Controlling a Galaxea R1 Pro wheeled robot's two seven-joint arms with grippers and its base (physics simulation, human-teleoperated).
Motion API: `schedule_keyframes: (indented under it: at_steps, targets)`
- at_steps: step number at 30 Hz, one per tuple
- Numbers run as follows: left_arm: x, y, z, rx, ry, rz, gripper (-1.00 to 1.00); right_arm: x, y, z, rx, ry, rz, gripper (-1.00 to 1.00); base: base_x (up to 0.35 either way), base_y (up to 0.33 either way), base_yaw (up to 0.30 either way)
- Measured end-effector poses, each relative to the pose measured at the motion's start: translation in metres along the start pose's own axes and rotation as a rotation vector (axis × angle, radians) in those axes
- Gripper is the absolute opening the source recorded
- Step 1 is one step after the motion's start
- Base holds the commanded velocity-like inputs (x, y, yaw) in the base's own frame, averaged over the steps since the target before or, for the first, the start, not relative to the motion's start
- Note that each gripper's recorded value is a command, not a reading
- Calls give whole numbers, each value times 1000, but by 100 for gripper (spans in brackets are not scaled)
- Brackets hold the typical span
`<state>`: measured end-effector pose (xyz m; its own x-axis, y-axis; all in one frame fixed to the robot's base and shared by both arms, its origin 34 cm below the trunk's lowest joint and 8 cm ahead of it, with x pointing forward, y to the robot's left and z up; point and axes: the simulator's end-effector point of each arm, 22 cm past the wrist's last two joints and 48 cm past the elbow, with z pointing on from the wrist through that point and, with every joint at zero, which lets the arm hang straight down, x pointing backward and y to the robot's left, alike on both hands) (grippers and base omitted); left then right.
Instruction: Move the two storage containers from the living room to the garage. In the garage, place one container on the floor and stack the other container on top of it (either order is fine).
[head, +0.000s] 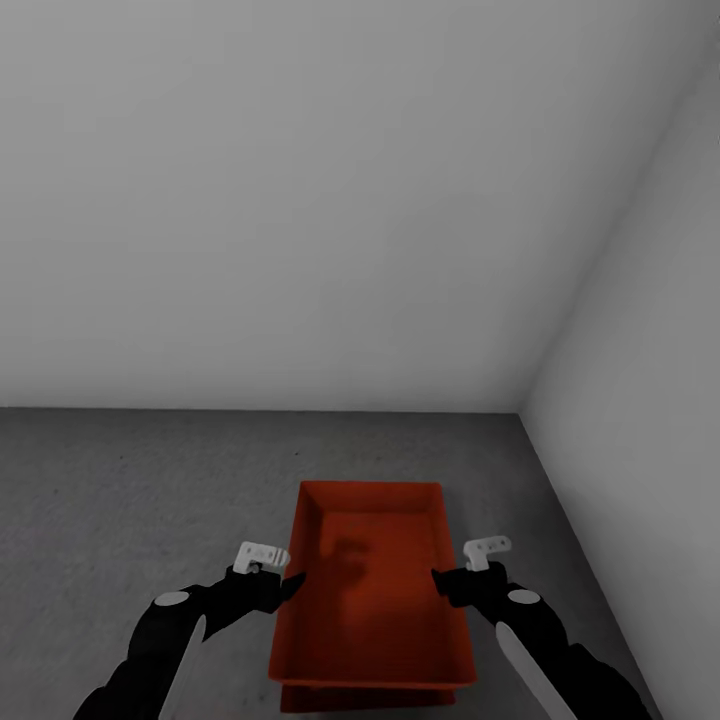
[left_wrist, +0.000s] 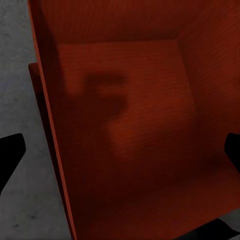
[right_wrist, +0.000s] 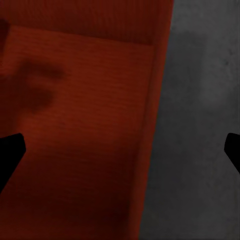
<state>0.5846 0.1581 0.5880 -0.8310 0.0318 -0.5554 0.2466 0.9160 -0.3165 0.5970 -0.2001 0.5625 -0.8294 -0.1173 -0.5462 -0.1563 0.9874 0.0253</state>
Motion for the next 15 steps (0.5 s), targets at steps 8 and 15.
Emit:
schedule_keyframes:
  at_steps: [8, 15]
  targets:
    - [-5, -2, -3, 1, -12, 4, 100, -5, 0, -4, 1, -10, -1, 100, 0, 0, 0]
    - [-9, -3, -6, 1, -22, 8, 100, -10, -1, -7, 4, -20, -3, 100, 0, 0, 0]
